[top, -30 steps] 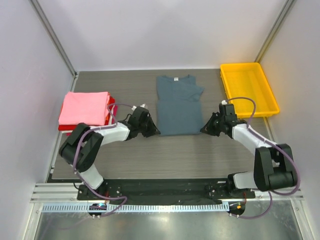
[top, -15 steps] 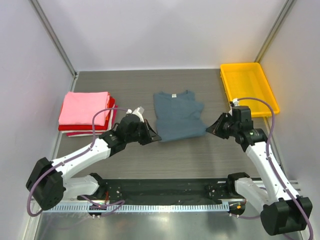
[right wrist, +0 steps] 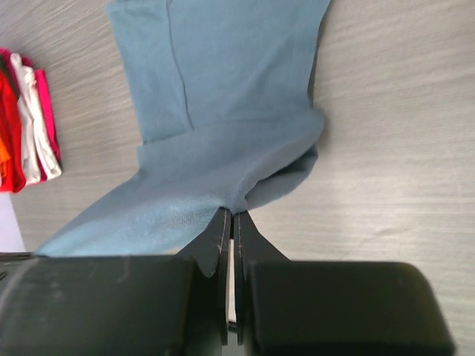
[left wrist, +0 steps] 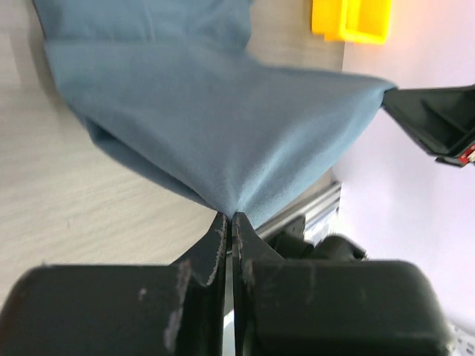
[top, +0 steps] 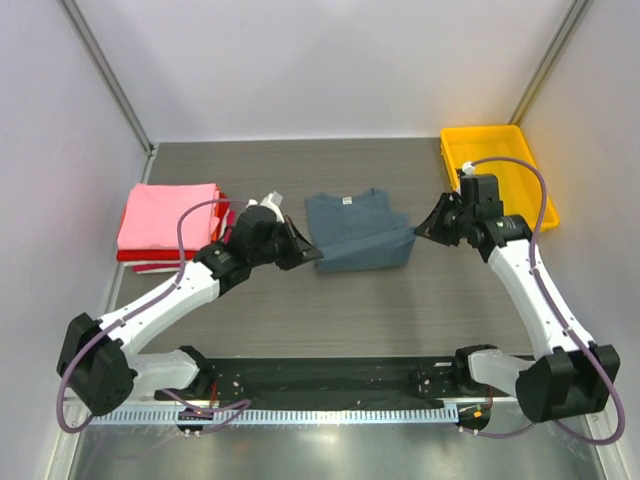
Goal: Fold and stack the t-shirts
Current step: Fold the tshirt
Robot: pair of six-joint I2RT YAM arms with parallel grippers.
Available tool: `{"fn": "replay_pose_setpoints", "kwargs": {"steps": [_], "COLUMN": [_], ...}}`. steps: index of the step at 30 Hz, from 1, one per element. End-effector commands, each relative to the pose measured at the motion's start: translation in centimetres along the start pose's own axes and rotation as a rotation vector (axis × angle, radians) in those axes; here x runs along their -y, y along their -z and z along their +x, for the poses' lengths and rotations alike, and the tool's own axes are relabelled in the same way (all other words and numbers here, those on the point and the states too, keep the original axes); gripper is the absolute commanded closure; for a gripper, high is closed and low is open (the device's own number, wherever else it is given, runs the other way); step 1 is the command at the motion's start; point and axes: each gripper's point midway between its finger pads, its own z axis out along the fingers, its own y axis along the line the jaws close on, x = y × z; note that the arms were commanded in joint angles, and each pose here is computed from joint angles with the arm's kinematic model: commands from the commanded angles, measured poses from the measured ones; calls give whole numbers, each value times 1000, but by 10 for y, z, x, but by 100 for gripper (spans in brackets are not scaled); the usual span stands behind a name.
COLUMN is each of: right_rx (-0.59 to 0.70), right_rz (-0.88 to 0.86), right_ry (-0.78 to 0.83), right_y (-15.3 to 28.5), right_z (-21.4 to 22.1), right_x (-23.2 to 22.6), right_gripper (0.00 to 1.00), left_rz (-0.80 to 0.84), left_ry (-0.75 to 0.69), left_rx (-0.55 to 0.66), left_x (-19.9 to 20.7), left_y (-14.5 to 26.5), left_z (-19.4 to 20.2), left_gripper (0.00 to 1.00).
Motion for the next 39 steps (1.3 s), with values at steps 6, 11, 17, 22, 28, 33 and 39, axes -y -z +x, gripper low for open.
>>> {"fn": "replay_pose_setpoints", "kwargs": {"steps": [6,11,17,22,28,33,39], "right_rx": [128,108,82,83,57,53,38], "right_rz": [28,25,17,-17,-29,-26,-73], "right_ry": [33,34,20,12,-10,-31,-56], "right_y": [-32,-61,-101,-120,-153,-176,-201], "right_z": [-72,-96,-120,-145,-159,-168,-179], "right_x": [-15,-19,-20,-25,-23,-15,-14], "right_gripper": [99,99,99,99,99,99,99], "left_rz": [-51,-77,-105,-134,-164,-179,-258], "left_ry": [-24,-20,0,-1,16,48,40], "left_rx": [37,59,64,77,83,104,128], "left_x": [5,0,-11,-19,-35,-51,-70], "left_y": [-19,-35,-59,-75,-99,-116,-131], "left_z": [-55,-87,-123,-147,-170,-190,-210], "left_gripper": [100,100,100,100,100,100,100]}}
